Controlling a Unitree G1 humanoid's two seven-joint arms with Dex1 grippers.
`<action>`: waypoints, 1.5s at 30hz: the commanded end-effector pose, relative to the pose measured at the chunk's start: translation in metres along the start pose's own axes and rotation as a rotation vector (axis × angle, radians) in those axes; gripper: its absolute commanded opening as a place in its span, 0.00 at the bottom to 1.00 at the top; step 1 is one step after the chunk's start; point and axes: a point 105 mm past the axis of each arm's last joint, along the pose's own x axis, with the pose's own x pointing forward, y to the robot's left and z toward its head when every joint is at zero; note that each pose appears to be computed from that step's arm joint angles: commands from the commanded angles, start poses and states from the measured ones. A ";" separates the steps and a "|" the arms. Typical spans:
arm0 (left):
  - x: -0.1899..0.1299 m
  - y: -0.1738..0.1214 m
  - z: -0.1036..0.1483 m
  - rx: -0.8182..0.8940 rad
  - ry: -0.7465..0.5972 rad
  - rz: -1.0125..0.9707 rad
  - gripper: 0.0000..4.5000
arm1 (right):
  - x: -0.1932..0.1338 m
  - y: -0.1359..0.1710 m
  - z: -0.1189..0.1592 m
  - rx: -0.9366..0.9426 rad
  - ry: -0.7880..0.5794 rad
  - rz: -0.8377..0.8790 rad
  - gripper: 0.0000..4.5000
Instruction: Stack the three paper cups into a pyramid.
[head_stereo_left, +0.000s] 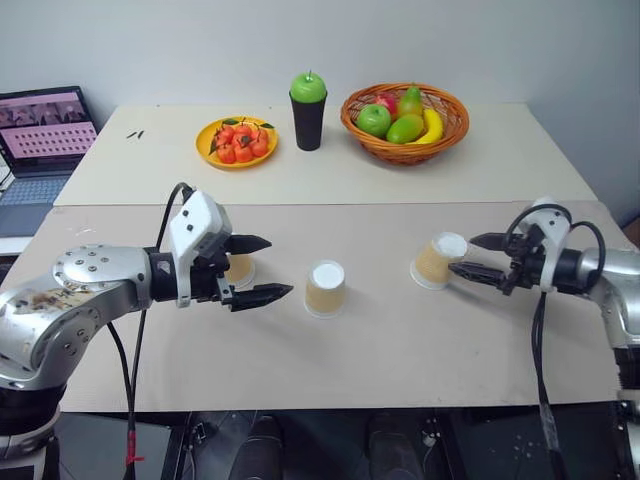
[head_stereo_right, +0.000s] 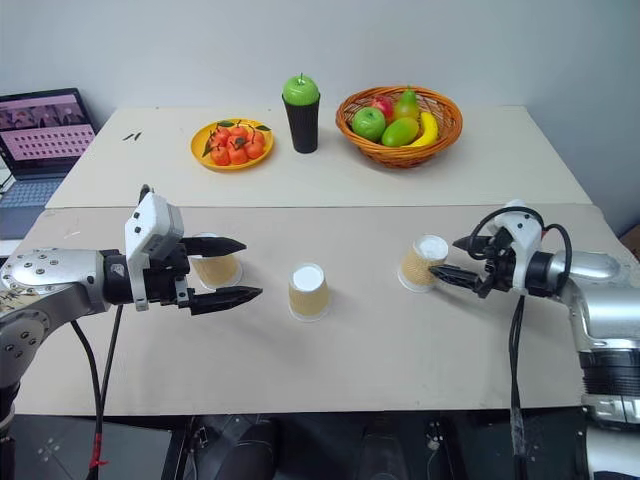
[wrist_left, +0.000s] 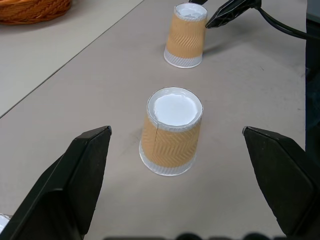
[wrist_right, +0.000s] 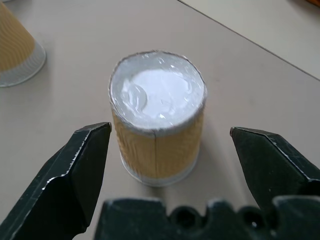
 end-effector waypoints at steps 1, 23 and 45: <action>-0.003 -0.001 0.009 0.040 -0.023 0.019 1.00 | 0.003 -0.003 0.018 -0.062 -0.034 0.001 1.00; 0.002 -0.005 0.010 0.033 -0.031 0.019 1.00 | 0.017 0.034 0.052 -0.162 -0.024 0.160 0.61; 0.009 0.009 0.018 0.053 -0.060 0.070 1.00 | 0.064 0.097 0.043 -0.202 -0.030 0.401 0.61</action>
